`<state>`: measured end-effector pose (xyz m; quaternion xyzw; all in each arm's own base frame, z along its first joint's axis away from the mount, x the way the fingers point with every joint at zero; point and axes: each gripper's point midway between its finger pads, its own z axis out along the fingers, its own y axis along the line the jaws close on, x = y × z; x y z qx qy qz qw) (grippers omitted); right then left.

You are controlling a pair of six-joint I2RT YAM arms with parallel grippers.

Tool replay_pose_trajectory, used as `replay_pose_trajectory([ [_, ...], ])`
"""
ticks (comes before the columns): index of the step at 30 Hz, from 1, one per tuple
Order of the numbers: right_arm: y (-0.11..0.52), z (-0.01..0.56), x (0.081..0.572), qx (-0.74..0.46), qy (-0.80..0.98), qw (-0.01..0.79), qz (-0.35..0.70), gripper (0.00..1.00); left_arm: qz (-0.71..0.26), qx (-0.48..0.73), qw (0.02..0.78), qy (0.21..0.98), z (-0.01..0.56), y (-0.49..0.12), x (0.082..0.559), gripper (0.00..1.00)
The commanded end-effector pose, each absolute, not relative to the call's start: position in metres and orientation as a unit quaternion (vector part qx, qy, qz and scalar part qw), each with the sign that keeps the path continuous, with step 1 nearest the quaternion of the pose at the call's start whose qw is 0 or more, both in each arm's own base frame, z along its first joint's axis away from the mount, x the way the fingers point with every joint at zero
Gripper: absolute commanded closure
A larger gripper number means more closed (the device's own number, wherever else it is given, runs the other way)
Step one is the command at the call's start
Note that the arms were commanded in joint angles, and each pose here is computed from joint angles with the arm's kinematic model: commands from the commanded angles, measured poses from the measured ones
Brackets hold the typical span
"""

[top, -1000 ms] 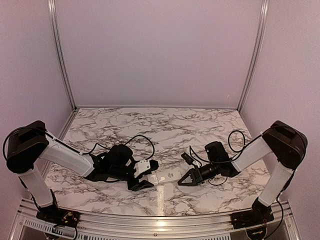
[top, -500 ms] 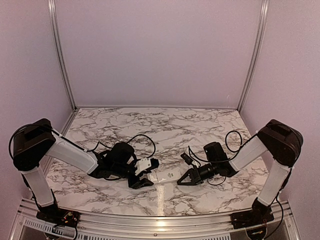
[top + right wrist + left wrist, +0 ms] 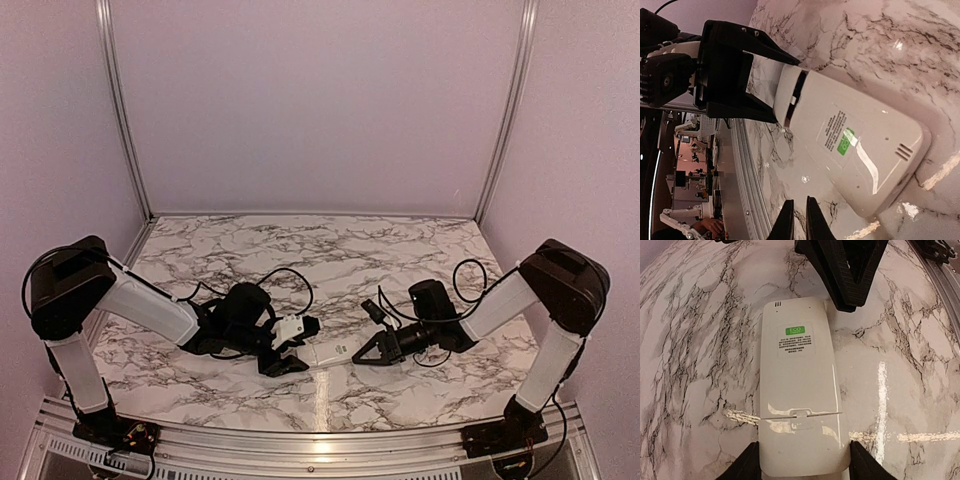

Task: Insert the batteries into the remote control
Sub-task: Place the battery cover on the remote control without the battery cover.

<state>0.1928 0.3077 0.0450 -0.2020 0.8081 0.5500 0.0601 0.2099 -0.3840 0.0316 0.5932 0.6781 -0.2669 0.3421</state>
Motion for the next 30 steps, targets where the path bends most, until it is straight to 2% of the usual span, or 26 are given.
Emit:
replay_pose_trajectory([
  [1,0.317,0.073,0.209,-0.215,0.787,0.095,0.570,0.92,-0.264,0.597,0.306,0.693,0.011,-0.373,0.202,0.62],
  [11,0.319,0.053,0.216,-0.215,0.801,0.089,0.552,0.92,-0.272,0.587,0.291,0.706,0.002,-0.365,0.199,0.58],
  [21,0.330,0.087,0.220,-0.225,0.779,0.111,0.574,0.87,-0.280,0.595,0.275,0.702,-0.005,-0.366,0.194,0.55],
  [30,0.369,0.096,0.212,-0.222,0.766,0.092,0.596,0.88,-0.276,0.594,0.277,0.703,-0.006,-0.365,0.195,0.54],
])
